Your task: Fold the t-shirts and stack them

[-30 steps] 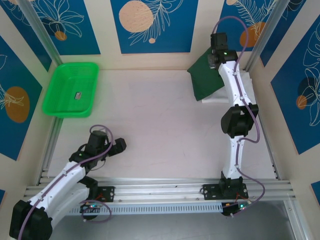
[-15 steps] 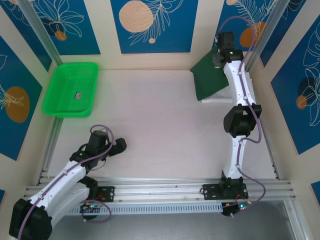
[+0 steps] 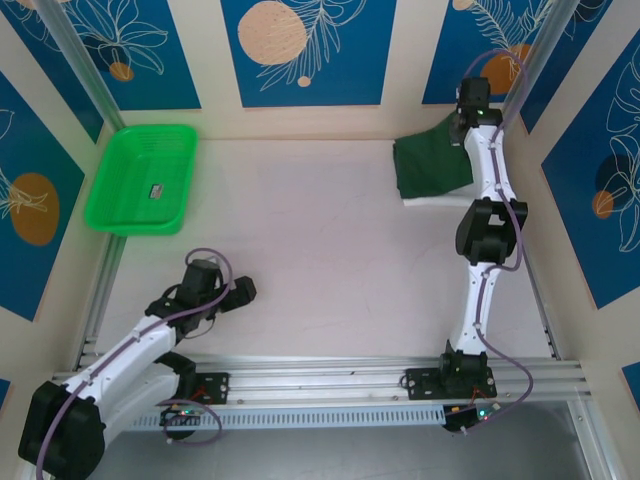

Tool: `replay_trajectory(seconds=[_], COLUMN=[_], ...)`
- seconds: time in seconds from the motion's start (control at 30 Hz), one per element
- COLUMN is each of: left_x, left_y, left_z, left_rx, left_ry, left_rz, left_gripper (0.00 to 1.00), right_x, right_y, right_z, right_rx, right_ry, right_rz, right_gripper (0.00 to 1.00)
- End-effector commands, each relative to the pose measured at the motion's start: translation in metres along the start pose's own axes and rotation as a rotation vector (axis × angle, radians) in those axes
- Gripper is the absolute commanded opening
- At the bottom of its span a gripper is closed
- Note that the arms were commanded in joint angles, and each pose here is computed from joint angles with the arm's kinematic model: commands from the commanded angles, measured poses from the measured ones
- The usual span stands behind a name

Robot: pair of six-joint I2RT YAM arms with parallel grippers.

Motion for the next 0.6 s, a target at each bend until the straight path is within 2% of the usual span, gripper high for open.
replay_trajectory(seconds=[0.0, 0.13, 0.2, 0.23, 0.33, 0.43, 0.47, 0.5, 0.57], left_x=[-0.003, -0.005, -0.008, -0.009, -0.012, -0.013, -0.013, -0.014, -0.014], left_y=[0.000, 0.000, 0.000, 0.000, -0.001, 0.000, 0.000, 0.000, 0.000], left_z=[-0.002, -0.002, -0.002, -0.002, -0.002, -0.002, -0.003, -0.003, -0.003], left_rx=[0.004, 0.002, 0.002, 0.002, 0.001, -0.002, -0.003, -0.005, -0.008], left_ry=[-0.003, 0.003, 0.008, 0.011, 0.014, 0.019, 0.021, 0.023, 0.024], left_rz=[-0.007, -0.002, 0.003, 0.007, 0.015, 0.016, 0.017, 0.019, 0.021], left_gripper=[1.00, 1.00, 1.00, 1.00, 1.00, 1.00, 1.00, 1.00, 1.00], right_x=[-0.010, -0.035, -0.047, -0.052, -0.063, -0.053, -0.048, -0.043, -0.032], right_y=[0.008, -0.001, -0.004, -0.005, -0.009, -0.011, -0.013, -0.014, -0.015], right_z=[-0.010, -0.013, -0.018, -0.020, -0.033, -0.049, -0.052, -0.056, -0.057], right_rx=[-0.018, -0.026, -0.043, -0.049, -0.093, -0.198, -0.230, -0.268, -0.317], right_ry=[-0.016, -0.010, -0.022, -0.037, -0.127, -0.193, -0.204, -0.209, -0.191], right_rz=[-0.051, -0.025, -0.022, -0.023, -0.008, 0.022, 0.031, 0.041, 0.046], right_gripper=[0.00, 0.00, 0.08, 0.15, 0.48, 0.62, 0.86, 0.94, 0.95])
Point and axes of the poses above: each hand's point on the last joint's axis, 136 mm out from that joint toward the fingers, its own x axis back along the fingers, its own z axis along the line the jaws close on, y = z × x, the point moved 10 cm from there along x, back along the fingers, and after that the axes turned 12 degrees about x, right-handed, at the moved point
